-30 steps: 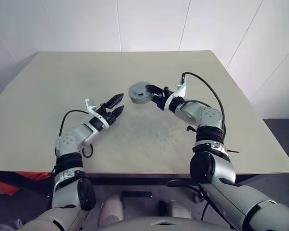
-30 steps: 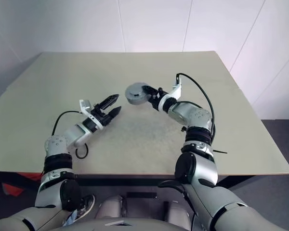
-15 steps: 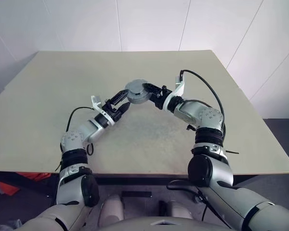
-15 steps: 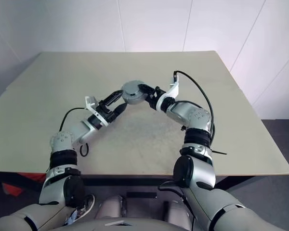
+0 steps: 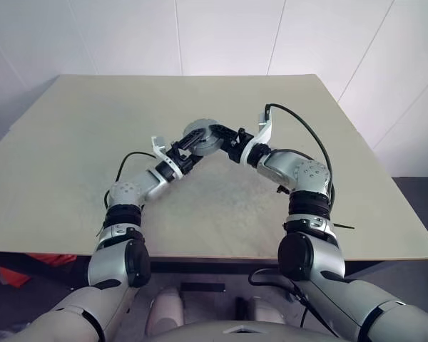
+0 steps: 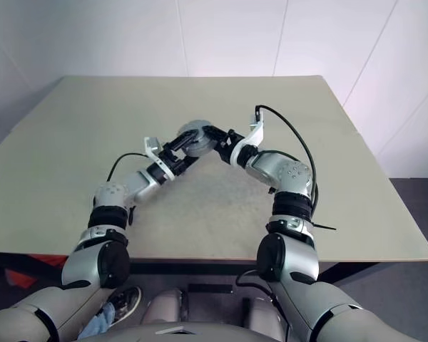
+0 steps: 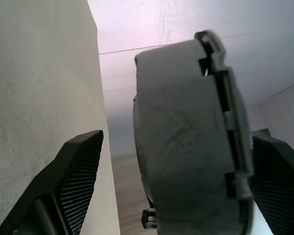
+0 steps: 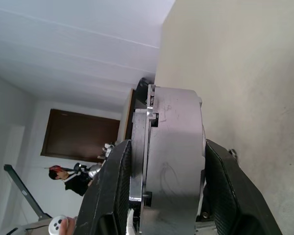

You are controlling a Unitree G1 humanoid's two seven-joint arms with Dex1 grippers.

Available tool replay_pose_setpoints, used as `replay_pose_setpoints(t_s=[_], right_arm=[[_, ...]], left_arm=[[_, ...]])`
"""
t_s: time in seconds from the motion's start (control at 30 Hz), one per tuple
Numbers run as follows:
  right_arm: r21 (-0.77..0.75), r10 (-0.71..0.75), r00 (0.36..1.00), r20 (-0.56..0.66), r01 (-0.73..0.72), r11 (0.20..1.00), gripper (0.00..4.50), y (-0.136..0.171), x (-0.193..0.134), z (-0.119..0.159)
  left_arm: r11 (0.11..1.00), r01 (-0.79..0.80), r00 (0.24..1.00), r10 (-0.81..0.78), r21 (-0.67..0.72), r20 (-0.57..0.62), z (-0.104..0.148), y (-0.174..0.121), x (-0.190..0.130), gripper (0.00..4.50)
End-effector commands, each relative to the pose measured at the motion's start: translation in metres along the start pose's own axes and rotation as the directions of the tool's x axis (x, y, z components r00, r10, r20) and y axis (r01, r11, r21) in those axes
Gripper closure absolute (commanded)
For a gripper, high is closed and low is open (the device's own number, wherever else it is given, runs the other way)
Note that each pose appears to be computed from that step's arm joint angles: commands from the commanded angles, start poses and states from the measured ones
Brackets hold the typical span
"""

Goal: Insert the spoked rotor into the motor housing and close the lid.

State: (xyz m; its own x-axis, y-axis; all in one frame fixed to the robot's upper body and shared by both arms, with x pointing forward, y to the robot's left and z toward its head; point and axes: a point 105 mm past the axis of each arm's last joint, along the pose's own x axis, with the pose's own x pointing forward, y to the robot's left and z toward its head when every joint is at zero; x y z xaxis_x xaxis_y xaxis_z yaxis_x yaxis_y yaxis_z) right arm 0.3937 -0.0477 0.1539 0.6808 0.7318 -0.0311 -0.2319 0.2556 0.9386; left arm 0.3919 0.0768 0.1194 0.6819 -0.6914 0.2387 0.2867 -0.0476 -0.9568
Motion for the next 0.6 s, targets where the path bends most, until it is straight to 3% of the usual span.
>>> replay_pose_setpoints(t_s=[0.03, 0.13, 0.17, 0.37, 0.5, 0.6], right_arm=[[-0.047, 0.124, 0.992, 0.031, -0.122, 0.991, 2.31, 0.032, -0.001, 0.009], [-0.048, 0.112, 0.993, 0.035, -0.110, 0.993, 2.31, 0.029, -0.002, 0.009], [-0.049, 0.108, 0.993, 0.036, -0.107, 0.993, 2.31, 0.028, -0.001, 0.009], [-0.069, 0.080, 0.995, 0.056, -0.076, 0.995, 2.31, 0.023, 0.002, 0.011], [-0.115, 0.072, 0.995, 0.073, -0.064, 0.991, 1.04, 0.022, 0.001, 0.014], [-0.197, -0.006, 0.990, 0.141, 0.034, 0.980, 0.03, 0.012, 0.002, 0.023]], left_arm=[[0.999, 0.021, 1.000, -0.022, 0.041, 0.016, 0.009, -0.007, 0.003, 0.95], [0.999, 0.009, 0.999, -0.010, 0.043, 0.033, 0.012, -0.004, 0.000, 1.97], [0.999, 0.002, 0.999, -0.004, 0.043, 0.036, 0.013, -0.003, -0.001, 2.09], [0.999, -0.024, 0.999, 0.022, 0.041, 0.043, 0.015, 0.003, -0.005, 2.10], [0.998, -0.034, 0.998, 0.031, 0.050, 0.046, 0.016, 0.005, -0.005, 2.10], [0.997, -0.044, 0.998, 0.040, 0.065, 0.055, 0.018, 0.007, -0.006, 2.10]])
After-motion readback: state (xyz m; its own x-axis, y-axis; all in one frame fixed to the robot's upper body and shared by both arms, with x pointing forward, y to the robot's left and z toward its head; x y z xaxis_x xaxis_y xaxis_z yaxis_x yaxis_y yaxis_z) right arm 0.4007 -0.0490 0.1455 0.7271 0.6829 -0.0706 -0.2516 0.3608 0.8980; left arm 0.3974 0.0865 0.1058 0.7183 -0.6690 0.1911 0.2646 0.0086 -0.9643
